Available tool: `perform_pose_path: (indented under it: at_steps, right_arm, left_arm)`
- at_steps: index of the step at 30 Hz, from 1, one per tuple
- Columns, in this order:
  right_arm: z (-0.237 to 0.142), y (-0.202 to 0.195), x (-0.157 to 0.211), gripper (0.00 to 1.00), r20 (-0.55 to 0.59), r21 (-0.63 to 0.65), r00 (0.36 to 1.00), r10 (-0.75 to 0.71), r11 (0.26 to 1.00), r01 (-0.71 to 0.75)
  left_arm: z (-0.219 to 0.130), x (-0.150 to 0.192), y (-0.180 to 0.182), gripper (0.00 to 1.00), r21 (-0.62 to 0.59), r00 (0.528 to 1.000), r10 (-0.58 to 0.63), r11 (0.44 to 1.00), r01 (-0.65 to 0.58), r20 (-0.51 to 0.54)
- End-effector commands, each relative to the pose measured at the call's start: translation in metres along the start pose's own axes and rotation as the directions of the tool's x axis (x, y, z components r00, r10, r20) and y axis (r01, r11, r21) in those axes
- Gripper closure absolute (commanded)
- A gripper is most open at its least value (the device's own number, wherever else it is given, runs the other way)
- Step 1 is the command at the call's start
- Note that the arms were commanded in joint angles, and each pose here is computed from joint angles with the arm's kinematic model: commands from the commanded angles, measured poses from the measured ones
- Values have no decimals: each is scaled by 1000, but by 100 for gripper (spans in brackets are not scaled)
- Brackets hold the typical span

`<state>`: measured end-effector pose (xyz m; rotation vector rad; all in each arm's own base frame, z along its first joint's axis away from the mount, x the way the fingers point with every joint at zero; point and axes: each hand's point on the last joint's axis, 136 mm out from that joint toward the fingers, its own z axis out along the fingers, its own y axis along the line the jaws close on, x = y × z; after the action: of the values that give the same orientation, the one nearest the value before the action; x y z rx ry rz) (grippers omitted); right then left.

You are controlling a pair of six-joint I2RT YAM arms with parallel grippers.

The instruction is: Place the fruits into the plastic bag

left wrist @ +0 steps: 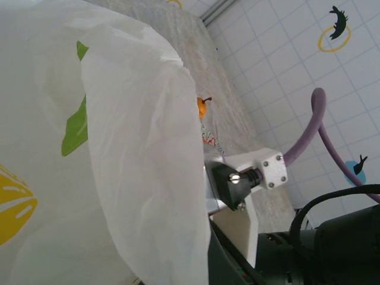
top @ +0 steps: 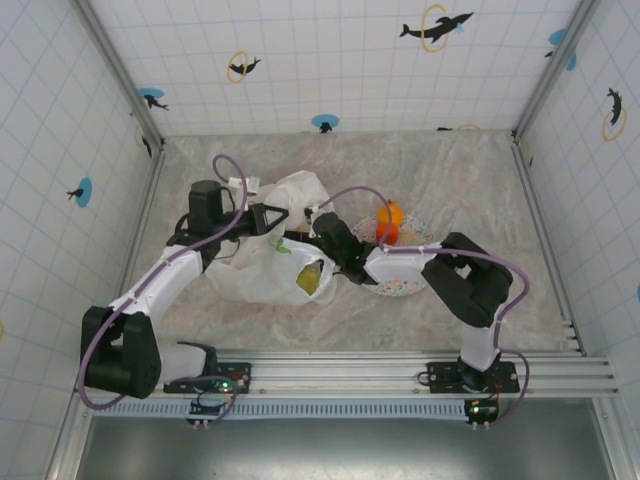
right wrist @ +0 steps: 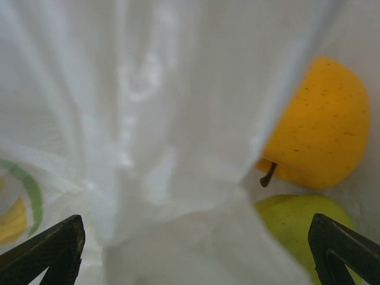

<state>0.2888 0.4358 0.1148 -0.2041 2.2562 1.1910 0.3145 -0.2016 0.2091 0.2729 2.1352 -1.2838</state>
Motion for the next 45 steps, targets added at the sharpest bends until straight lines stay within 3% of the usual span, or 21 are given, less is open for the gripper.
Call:
perform_pose_path:
  at_steps: [1, 15, 26, 33, 37, 45]
  right_arm:
    - [-19, 4, -8, 2, 21, 18, 998, -64, 998, 63]
    - [-83, -13, 17, 5, -42, 100, 976, -212, 971, 215]
    - [-116, -1, 40, 12, -55, 1, 948, -315, 949, 316]
    - [-125, 13, 56, 13, -107, -146, 933, -344, 934, 327]
    - [-133, -7, 43, 11, -92, -12, 934, -345, 939, 345]
    - [-160, -18, 6, 6, 74, 72, 946, -316, 948, 311]
  left_arm:
    - [-3, -3, -1, 100, 3, 1000, 4, 1000, -4, 11]
    - [-3, -2, 1, 100, -4, 1000, 2, 1000, -2, 10]
    - [-3, -3, 1, 100, -7, 1000, 4, 1000, -4, 12]
    - [-3, -3, 0, 100, -5, 1000, 5, 1000, -5, 12]
    - [-3, -3, 0, 100, -5, 1000, 6, 1000, -6, 12]
    - [-3, -2, 1, 100, -5, 1000, 1, 1000, -1, 9]
